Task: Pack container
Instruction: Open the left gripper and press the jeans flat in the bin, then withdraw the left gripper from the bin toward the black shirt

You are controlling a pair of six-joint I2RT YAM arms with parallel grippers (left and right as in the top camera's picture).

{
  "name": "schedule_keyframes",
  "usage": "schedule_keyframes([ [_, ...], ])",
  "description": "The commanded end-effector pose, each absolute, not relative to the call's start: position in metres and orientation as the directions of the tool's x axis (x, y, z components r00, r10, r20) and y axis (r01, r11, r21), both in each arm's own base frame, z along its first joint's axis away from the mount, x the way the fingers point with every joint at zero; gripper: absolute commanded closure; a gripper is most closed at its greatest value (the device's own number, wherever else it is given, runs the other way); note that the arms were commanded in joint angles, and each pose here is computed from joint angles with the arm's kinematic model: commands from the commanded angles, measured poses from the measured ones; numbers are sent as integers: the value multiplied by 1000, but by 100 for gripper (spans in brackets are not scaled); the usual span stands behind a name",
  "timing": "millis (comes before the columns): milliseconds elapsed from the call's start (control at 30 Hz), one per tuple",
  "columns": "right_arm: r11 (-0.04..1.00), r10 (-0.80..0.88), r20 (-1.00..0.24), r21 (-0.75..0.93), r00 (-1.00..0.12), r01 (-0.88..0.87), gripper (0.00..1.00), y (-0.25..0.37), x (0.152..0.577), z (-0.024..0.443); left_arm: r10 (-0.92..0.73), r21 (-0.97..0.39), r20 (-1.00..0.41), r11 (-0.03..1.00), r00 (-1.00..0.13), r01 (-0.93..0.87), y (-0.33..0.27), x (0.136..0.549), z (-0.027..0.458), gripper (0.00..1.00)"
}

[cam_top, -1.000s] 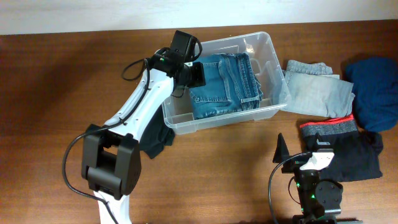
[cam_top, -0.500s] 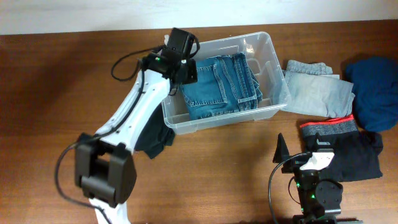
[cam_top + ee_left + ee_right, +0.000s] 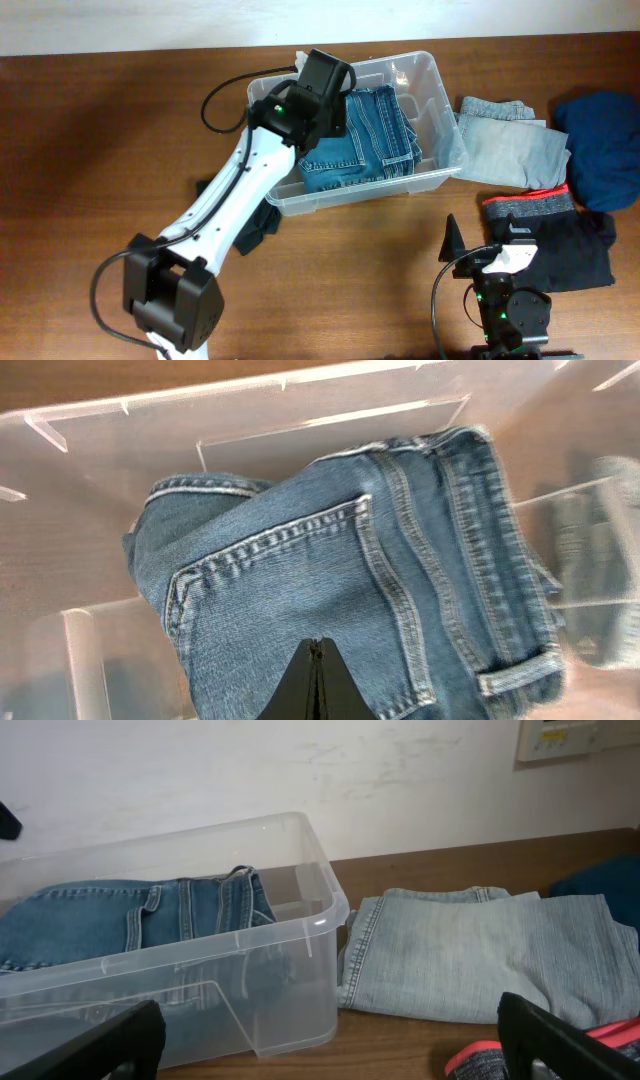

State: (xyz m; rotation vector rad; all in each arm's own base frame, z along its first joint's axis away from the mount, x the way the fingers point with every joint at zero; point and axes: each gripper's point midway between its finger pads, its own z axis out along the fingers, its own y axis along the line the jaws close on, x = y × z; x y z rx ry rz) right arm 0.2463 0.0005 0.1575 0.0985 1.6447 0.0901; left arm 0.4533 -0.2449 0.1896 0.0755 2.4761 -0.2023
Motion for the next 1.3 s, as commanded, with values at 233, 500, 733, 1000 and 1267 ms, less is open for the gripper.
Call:
schedule_keyframes([
  [233, 994, 111, -991, 111, -79, 13, 2, 0, 246, 155, 95, 18, -492, 995, -866, 99, -240, 459, 105, 99],
  [500, 994, 111, -991, 111, -79, 13, 2, 0, 246, 155, 111, 74, -392, 993, -913, 89, -226, 455, 55, 99],
  [733, 994, 111, -991, 111, -79, 13, 2, 0, 246, 155, 91, 96, -347, 994, -933, 61, -206, 454, 46, 99],
  [1000, 994, 111, -991, 111, -79, 13, 2, 0, 246, 155, 83, 114, -309, 992, -947, 50, -197, 451, 31, 99],
  [1267, 994, 111, -991, 111, -79, 13, 2, 0, 246, 155, 97, 147, -243, 987, -965, 63, -192, 446, -5, 99],
])
